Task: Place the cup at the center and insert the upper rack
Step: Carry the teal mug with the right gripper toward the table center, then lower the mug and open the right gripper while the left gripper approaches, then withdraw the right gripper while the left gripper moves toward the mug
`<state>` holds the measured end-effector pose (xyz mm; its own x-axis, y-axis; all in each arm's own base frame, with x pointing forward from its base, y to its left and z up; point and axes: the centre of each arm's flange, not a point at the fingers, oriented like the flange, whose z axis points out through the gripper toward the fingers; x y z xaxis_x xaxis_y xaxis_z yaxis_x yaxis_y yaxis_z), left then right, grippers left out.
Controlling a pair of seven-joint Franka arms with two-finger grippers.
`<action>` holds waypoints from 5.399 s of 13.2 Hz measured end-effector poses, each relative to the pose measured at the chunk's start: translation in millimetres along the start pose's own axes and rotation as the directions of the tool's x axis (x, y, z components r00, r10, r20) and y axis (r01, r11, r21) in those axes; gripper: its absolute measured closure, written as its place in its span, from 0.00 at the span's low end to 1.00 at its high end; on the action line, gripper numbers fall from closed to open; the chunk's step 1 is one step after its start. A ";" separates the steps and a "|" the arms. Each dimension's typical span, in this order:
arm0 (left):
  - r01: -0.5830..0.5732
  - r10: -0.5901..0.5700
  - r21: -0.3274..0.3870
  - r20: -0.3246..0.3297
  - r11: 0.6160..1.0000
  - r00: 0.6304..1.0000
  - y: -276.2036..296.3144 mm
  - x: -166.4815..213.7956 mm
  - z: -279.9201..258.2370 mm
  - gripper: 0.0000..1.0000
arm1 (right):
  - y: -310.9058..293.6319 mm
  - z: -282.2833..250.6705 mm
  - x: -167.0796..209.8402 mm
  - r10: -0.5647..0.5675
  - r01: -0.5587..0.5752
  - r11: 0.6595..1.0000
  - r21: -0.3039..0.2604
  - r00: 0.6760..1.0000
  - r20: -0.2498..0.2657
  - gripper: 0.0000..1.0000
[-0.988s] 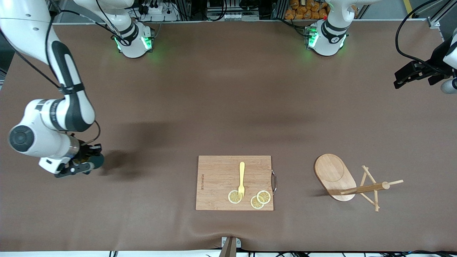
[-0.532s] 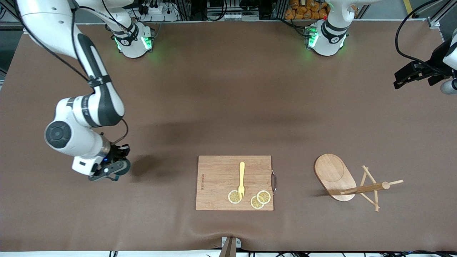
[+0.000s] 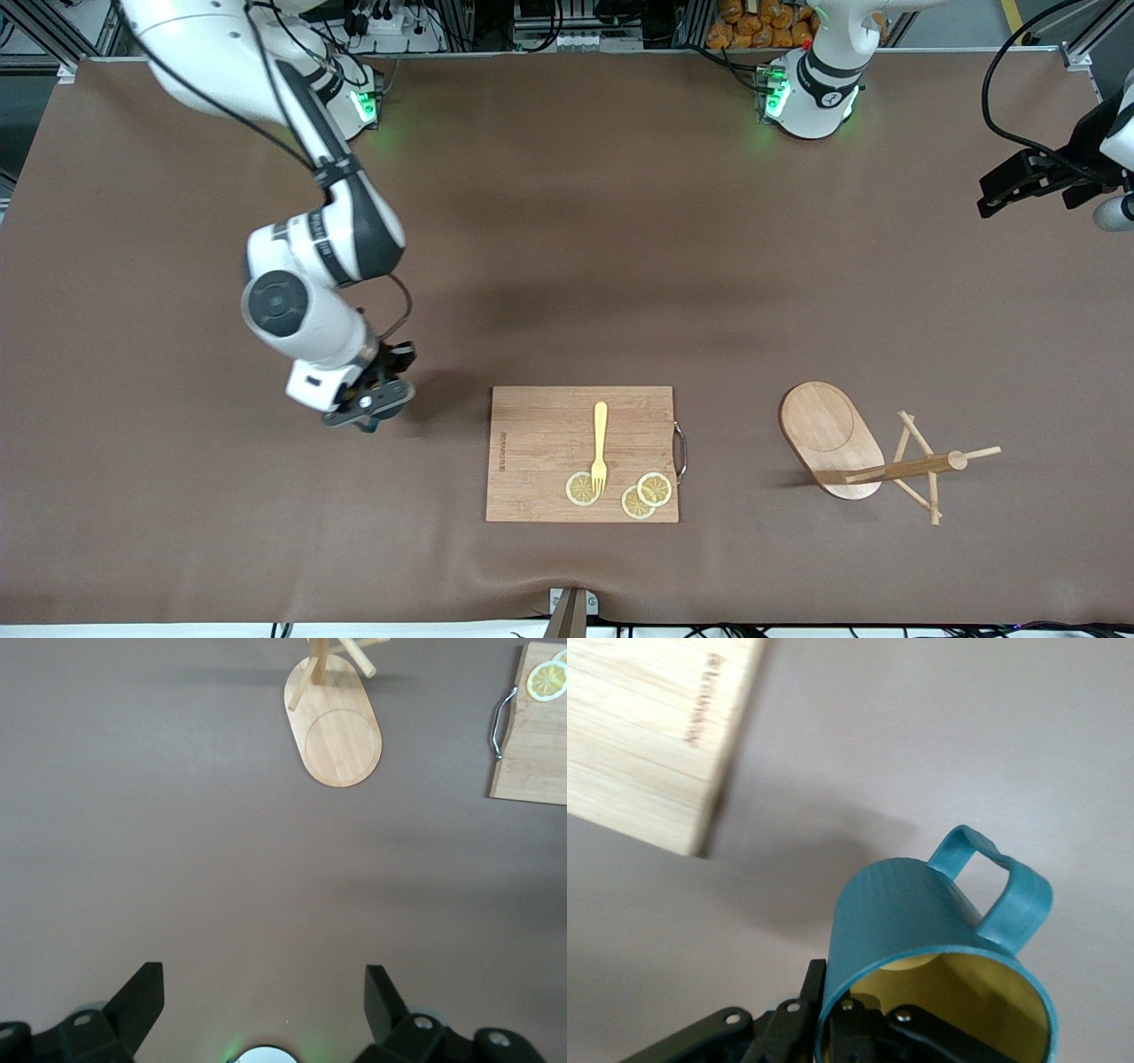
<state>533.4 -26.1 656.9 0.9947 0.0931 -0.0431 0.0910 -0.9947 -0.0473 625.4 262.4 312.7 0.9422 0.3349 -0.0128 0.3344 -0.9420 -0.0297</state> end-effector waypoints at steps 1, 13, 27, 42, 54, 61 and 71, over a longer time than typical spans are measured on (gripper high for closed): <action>-0.001 0.001 0.000 -0.003 1.000 1.000 -1.3 -2.2 -2.7 0.00 | -23.6 2.3 -1.2 0.024 -0.024 1.000 0.000 1.000 0.003 0.95; -0.007 0.007 0.002 0.023 1.000 1.000 -10.1 -5.3 -1.2 0.00 | -281.5 44.7 -58.9 0.581 -0.581 0.814 -0.030 0.814 0.017 0.95; -0.085 0.084 0.011 0.046 0.996 0.995 31.7 -15.0 -0.1 0.00 | -357.6 76.7 -47.5 0.863 -0.875 0.469 0.125 0.483 0.144 0.95; -0.111 0.112 -0.014 0.047 0.994 0.993 46.7 -18.1 -0.8 0.00 | -368.3 32.2 -31.5 0.822 -0.821 0.564 0.083 0.568 0.043 0.00; -0.055 0.056 -0.036 0.013 0.998 0.998 122.4 -14.0 15.0 0.00 | -248.5 -81.6 -5.3 0.499 -0.499 0.867 -0.002 0.866 0.039 0.00; 0.109 -0.109 -0.047 0.020 0.993 0.994 159.5 -7.5 34.5 0.00 | -43.4 -159.7 -24.2 0.239 -0.237 0.971 -0.038 0.970 0.050 0.00; 0.403 -0.402 0.011 -0.040 0.915 0.915 267.9 -8.4 97.7 0.00 | 169.6 -263.3 -134.6 0.168 -0.169 0.986 -0.004 0.978 0.128 0.00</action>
<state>544.8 -289.1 547.2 0.8753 0.4832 0.0199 0.4833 -0.8725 -0.0714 561.1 51.3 572.5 0.9742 0.1725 -0.1452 0.1709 -0.9850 -0.0230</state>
